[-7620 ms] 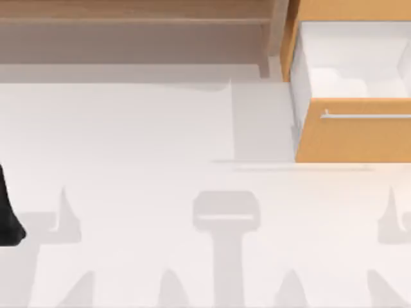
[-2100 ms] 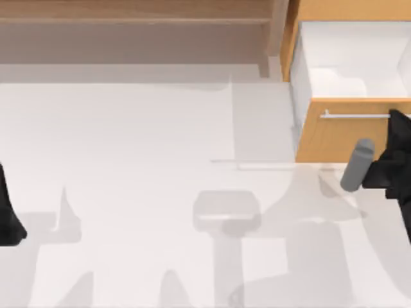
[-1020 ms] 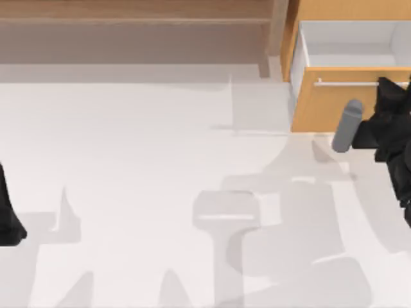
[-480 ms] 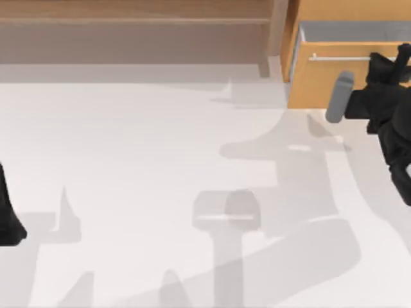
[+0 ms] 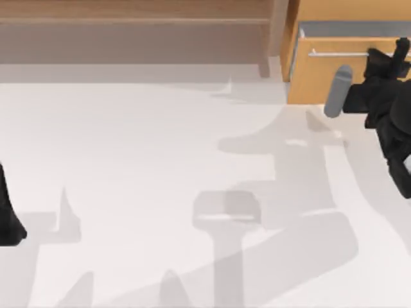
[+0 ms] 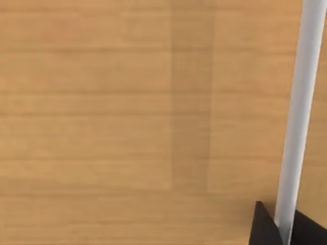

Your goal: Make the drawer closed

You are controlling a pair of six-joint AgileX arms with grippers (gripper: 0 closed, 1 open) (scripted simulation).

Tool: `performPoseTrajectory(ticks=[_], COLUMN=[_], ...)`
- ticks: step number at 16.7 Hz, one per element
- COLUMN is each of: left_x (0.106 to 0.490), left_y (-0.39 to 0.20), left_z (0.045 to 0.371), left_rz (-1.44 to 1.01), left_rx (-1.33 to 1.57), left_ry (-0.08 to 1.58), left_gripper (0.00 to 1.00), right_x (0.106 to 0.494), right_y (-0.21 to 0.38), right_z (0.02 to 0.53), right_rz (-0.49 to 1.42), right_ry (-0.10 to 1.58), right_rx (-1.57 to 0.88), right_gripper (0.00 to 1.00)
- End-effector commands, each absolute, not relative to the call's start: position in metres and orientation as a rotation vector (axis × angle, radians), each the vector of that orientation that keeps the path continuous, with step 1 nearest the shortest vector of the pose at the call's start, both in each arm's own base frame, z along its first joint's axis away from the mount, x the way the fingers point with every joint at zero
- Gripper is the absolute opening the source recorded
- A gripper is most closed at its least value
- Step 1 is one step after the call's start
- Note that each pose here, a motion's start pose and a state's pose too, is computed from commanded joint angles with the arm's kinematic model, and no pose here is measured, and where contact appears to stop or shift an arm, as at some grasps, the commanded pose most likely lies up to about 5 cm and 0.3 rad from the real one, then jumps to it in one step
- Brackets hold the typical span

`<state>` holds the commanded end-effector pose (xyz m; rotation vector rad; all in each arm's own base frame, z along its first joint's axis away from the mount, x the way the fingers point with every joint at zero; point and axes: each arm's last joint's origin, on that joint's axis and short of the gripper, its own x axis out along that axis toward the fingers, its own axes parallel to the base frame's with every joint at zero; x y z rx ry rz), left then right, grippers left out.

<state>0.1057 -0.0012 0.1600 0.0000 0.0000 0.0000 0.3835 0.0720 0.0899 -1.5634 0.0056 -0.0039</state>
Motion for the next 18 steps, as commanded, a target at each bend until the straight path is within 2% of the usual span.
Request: performPoseTrajectory(ticks=[8, 14, 18], left_x=[0.106, 0.106, 0.106], left_y=[-0.001, -0.001, -0.001], left_z=[0.160, 0.160, 0.160], left_rz=[0.000, 0.000, 0.000], left_rx=[0.000, 0.000, 0.000], left_ry=[0.000, 0.000, 0.000], left_gripper=[1.00, 1.00, 1.00], right_x=[0.434, 0.439, 0.439], right_y=[0.071, 0.071, 0.071], right_z=[0.088, 0.088, 0.088], right_rz=[0.000, 0.001, 0.001], right_ry=[0.012, 0.014, 0.014], right_rx=[-1.566, -1.565, -1.565], right_gripper=[0.00, 0.00, 0.30])
